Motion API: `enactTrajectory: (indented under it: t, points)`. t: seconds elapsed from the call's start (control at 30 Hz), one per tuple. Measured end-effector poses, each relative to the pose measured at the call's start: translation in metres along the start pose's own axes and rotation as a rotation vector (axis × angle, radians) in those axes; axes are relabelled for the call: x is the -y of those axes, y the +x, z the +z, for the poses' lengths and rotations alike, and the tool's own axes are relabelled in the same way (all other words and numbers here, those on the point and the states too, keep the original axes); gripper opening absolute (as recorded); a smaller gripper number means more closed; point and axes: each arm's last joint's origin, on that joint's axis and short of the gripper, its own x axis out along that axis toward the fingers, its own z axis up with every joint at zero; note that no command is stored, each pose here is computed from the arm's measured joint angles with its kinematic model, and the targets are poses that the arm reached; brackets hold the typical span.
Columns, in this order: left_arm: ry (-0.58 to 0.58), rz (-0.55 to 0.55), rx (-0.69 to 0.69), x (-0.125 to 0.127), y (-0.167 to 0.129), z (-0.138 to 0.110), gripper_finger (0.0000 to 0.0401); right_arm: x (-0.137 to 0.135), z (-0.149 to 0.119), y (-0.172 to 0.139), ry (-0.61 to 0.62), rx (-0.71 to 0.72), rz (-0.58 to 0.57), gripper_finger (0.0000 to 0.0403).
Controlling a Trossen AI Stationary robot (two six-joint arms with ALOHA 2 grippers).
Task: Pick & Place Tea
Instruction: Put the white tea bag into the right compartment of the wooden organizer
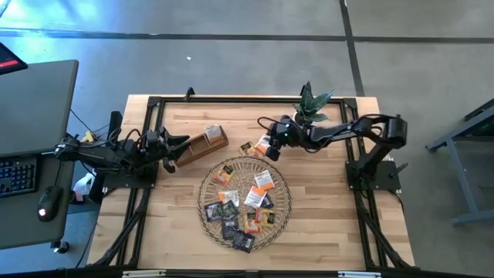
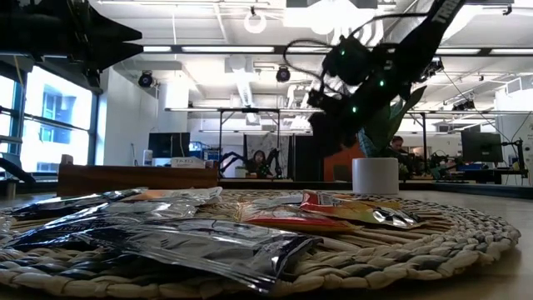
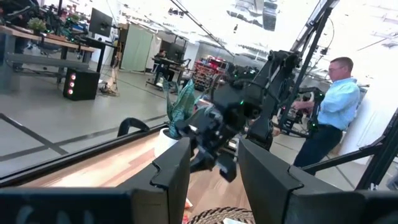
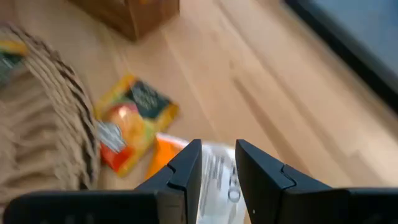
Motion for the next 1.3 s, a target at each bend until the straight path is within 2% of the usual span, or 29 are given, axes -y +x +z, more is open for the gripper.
enactTrajectory:
  t: [0.17, 0.33, 0.7, 0.8, 0.9, 0.97, 1.07, 1.13, 1.23, 1.3]
  points:
    - [0.0, 0.007, 0.001, 0.0, 0.0, 0.0, 0.0135, -0.001, -0.006, 0.013, 0.002, -0.037, -0.03, 0.0094]
    - [0.001, 0.009, 0.001, 0.0, 0.0, 0.0, 0.0135, 0.002, -0.013, 0.024, -0.003, -0.078, -0.113, 0.0094]
    - [0.002, 0.01, -0.002, 0.0, 0.0, 0.0, 0.0135, 0.016, -0.023, 0.036, 0.101, -0.132, -0.076, 0.0091]
    - [0.002, 0.011, -0.002, 0.0, 0.0, 0.0, 0.0135, 0.015, -0.023, 0.036, 0.108, -0.13, -0.051, 0.0066]
    - [0.003, 0.011, -0.001, 0.0, 0.0, 0.0, 0.0135, 0.015, -0.023, 0.036, 0.098, -0.129, -0.046, 0.0017]
    - [0.003, 0.011, -0.002, 0.0, 0.0, 0.0, 0.0135, 0.014, -0.022, 0.036, 0.073, -0.125, -0.044, 0.0008]
    - [0.003, 0.011, -0.001, 0.0, 0.0, 0.0, 0.0135, 0.013, -0.016, 0.031, 0.083, -0.08, -0.036, 0.002]
    - [0.003, 0.011, -0.002, 0.0, 0.0, 0.0, 0.0135, 0.009, -0.003, 0.024, 0.078, 0.007, -0.014, 0.0014]
    - [0.007, 0.012, -0.002, 0.0, 0.0, 0.0, 0.0135, -0.003, 0.017, 0.012, 0.017, 0.15, 0.025, 0.0003]
    - [0.007, 0.013, -0.002, 0.0, 0.0, 0.0, 0.0135, -0.01, 0.023, 0.007, -0.019, 0.196, 0.028, 0.0005]
